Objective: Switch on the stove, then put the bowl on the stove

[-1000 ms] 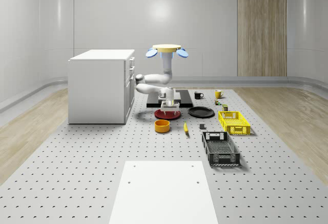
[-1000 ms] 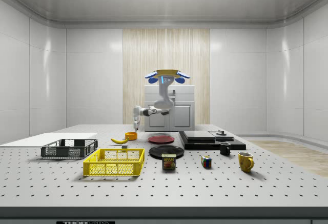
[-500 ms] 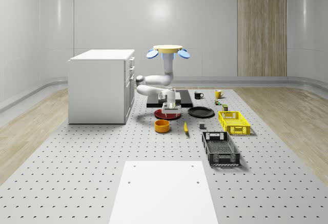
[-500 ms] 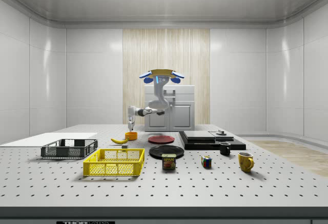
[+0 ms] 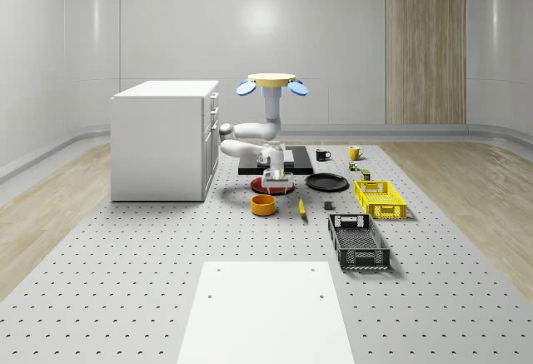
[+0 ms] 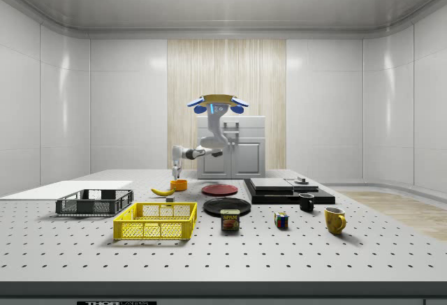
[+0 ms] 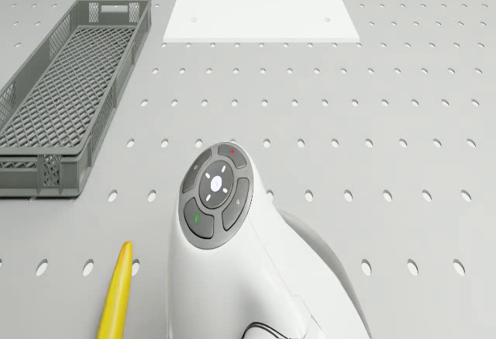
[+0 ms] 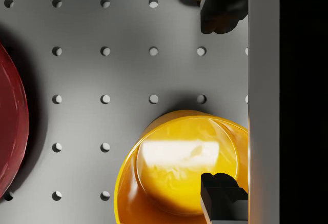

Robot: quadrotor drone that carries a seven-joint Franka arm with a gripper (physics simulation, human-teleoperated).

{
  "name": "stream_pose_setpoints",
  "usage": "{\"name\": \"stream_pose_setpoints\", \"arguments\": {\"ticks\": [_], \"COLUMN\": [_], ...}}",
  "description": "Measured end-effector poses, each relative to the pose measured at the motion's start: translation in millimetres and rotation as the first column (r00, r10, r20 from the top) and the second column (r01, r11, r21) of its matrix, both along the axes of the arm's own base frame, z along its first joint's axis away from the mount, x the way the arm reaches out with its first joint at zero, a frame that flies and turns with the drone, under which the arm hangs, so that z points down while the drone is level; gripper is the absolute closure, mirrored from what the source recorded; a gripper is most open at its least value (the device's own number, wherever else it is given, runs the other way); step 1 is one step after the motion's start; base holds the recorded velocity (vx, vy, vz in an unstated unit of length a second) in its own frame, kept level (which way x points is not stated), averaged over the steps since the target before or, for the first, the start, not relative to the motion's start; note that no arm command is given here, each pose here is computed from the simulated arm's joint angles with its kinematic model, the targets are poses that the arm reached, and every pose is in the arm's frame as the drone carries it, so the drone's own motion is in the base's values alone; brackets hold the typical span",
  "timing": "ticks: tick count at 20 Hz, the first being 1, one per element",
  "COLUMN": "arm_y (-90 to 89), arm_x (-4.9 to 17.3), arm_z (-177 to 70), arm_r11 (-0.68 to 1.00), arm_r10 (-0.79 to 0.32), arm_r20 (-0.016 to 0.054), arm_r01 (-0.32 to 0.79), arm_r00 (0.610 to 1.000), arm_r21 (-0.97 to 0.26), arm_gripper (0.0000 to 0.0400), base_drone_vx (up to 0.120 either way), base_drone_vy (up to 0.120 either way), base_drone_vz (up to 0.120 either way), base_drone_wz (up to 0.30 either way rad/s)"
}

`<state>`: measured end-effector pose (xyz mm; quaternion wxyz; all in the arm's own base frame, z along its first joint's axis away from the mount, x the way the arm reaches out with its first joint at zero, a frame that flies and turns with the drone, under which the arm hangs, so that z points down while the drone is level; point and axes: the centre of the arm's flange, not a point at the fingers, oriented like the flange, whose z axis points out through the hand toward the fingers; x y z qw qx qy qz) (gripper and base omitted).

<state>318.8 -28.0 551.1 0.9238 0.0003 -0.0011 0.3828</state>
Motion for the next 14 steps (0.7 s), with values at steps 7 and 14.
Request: {"name": "stream_pose_setpoints", "arguments": {"ticks": [7, 14], "arm_y": [5.0, 7.3], "arm_x": [0.0, 8.4], "arm_z": [17, 34], "arm_r11": [1.000, 1.000], "arm_r10": [0.000, 0.000], "arm_r20": [0.0001, 0.0001], "arm_r01": [0.000, 0.000], "arm_r00": [1.000, 1.000], "arm_r21": [0.000, 0.000], "arm_gripper": [0.0000, 0.0000], "base_drone_vx": [0.000, 0.000], "base_drone_vy": [0.000, 0.000], "base_drone_vz": [0.000, 0.000], "base_drone_wz": [0.000, 0.000]}}
